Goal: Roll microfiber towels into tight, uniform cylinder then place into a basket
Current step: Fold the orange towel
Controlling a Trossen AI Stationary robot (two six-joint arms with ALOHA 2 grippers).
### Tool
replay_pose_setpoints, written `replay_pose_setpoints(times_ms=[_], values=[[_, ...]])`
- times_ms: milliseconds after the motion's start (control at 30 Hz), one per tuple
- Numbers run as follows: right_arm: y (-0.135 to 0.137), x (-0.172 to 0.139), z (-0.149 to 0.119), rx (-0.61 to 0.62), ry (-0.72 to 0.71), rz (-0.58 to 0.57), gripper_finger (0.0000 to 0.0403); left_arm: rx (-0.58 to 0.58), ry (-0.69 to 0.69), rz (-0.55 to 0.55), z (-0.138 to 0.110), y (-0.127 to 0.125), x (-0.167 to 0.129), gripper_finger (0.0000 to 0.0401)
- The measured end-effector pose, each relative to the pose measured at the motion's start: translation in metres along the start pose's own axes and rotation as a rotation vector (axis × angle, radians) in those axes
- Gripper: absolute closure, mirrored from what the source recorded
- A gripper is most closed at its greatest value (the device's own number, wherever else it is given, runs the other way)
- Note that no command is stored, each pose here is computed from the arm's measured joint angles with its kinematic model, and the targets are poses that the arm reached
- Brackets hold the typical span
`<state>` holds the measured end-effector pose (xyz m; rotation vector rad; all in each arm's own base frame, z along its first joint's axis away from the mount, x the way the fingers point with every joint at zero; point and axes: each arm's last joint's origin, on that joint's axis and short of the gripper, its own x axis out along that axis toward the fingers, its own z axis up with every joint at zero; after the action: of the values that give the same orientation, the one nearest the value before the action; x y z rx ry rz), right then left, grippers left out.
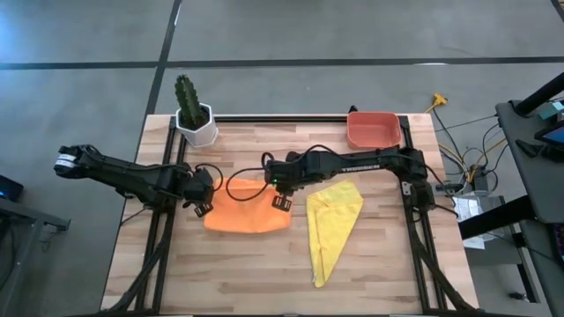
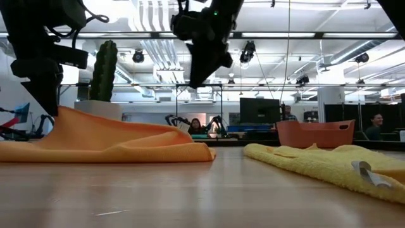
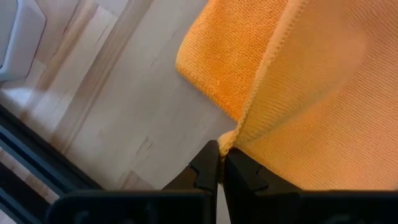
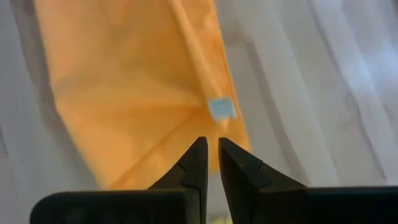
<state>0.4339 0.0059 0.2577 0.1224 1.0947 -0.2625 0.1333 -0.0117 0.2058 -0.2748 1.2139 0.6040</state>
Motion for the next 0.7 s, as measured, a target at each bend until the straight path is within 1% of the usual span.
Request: replay_pose_setpoints(times_ms=[100,167,233,333,467,533,633,700], values=[[0.004,0.006,0.005,-0.066,-0.04,0.045,0.0349,-0.005,0.003,-0.009,0.0,0.0,-0.001,0.0401],[0.006,0.008,0.006,-0.094,-0.054,0.077,0.033,-0.009,0.003,-0.019,0.001,-0.001,-0.002,0.0401],[0.007,0.009,0.006,-0.119,-0.058,0.079,0.0304,-0.01,0.009,-0.032,0.001,-0.001,-0.003,0.0401],[0.008,0.02,0.005,-0.161,-0.038,0.072,0.0258,-0.014,0.014,-0.051,0.003,-0.002,-0.005,0.0401],[0.01,0.042,0.001,-0.208,0.005,0.043,0.0194,-0.017,0.013,-0.065,0.004,-0.002,-0.008,0.0401],[0.011,0.051,-0.001,-0.22,0.02,0.01,0.0167,-0.017,0.015,-0.07,0.004,-0.002,-0.008,0.0401],[0.012,0.062,-0.005,-0.218,0.043,-0.027,0.0141,-0.017,0.027,-0.083,0.004,-0.003,-0.008,0.0401],[0.013,0.066,-0.006,-0.211,0.046,-0.069,0.0135,-0.016,0.033,-0.088,0.003,-0.003,-0.008,0.0401]])
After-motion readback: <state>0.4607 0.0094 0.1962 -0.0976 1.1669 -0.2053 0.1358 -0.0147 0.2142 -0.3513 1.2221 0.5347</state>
